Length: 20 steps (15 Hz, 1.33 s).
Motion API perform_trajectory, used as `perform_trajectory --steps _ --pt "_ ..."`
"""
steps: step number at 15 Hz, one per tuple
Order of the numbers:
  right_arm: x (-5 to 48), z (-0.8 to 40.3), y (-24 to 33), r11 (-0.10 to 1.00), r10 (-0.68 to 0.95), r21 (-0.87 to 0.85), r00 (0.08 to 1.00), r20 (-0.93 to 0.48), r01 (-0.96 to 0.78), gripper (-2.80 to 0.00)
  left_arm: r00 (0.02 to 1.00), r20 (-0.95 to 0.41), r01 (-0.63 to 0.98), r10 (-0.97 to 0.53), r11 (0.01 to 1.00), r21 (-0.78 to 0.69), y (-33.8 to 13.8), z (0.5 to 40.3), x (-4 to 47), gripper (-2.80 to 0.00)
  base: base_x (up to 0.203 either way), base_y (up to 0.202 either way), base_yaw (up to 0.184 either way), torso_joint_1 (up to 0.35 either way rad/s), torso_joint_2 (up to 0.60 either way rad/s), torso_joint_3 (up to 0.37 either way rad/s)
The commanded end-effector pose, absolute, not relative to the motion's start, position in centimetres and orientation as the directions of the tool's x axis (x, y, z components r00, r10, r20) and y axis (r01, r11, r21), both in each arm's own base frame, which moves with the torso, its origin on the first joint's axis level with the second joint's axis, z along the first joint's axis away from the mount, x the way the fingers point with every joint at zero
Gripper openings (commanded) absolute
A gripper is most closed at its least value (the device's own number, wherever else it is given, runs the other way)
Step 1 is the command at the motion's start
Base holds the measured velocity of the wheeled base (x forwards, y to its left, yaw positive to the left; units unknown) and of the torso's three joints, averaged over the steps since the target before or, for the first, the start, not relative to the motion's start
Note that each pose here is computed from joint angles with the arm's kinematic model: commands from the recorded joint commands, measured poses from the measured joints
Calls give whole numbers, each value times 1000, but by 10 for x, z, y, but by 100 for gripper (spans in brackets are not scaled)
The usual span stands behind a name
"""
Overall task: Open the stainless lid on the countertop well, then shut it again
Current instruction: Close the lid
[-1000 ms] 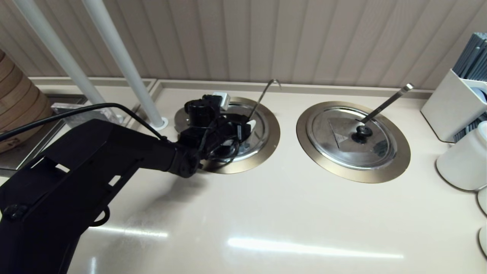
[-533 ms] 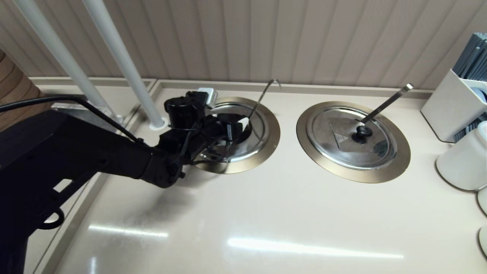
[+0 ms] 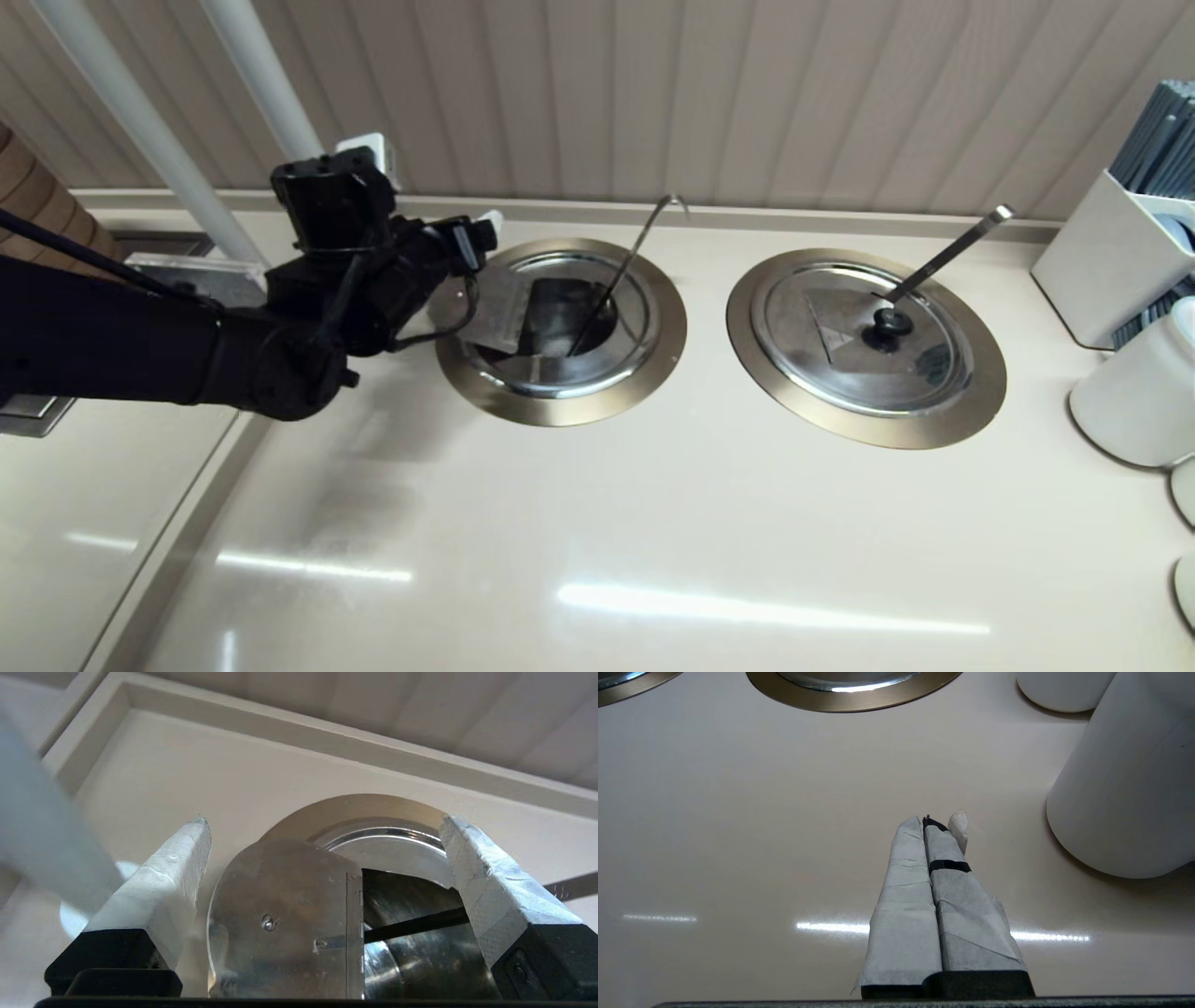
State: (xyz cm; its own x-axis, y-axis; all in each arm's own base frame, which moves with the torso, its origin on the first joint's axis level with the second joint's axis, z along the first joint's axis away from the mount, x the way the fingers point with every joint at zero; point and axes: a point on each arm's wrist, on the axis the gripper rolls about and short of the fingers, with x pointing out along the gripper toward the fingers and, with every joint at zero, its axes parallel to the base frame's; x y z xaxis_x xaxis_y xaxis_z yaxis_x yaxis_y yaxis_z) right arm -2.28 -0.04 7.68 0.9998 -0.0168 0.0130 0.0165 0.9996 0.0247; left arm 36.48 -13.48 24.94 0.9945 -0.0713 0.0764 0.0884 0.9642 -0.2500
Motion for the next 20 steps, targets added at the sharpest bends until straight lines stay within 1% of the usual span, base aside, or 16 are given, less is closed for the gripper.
perform_trajectory --steps 1,2,4,6,9,12,13,16,20 --pt "-22 76 0 1000 -17 25 1000 11 17 -280 994 95 82 -53 941 -328 -125 275 347 0 0 0 0 0 0 0" --pt "-22 76 0 1000 -17 25 1000 9 17 -280 995 81 81 -53 918 -388 -122 282 338 0 0 0 0 0 0 0" --pt "-22 76 0 1000 -17 25 1000 9 17 -280 999 -16 41 -52 912 -408 -117 285 328 0 0 0 0 0 0 0" --pt "-22 76 0 1000 -17 25 1000 9 17 -280 994 -98 4 -56 885 -465 -114 289 320 0 0 0 0 0 0 0" --pt "-22 76 0 1000 -18 25 1000 9 18 -280 963 -256 -31 -88 903 -429 -108 274 321 0 0 0 0 0 0 0" --pt "-22 76 0 1000 -17 25 1000 9 17 -280 936 -328 -24 -130 904 -426 -103 256 334 0 0 0 0 0 0 0" --pt "-22 76 0 1000 -17 25 1000 9 17 -280 923 -358 -28 -138 906 -423 -103 244 342 0 0 0 0 0 0 0" --pt "-22 76 0 1000 -17 25 1000 9 17 -280 891 -381 46 -248 883 -467 -97 237 344 0 0 0 0 0 0 0" --pt "-22 76 0 1000 -17 25 1000 9 17 -280 913 -319 74 -255 871 -486 -89 228 355 0 0 0 0 0 0 0"
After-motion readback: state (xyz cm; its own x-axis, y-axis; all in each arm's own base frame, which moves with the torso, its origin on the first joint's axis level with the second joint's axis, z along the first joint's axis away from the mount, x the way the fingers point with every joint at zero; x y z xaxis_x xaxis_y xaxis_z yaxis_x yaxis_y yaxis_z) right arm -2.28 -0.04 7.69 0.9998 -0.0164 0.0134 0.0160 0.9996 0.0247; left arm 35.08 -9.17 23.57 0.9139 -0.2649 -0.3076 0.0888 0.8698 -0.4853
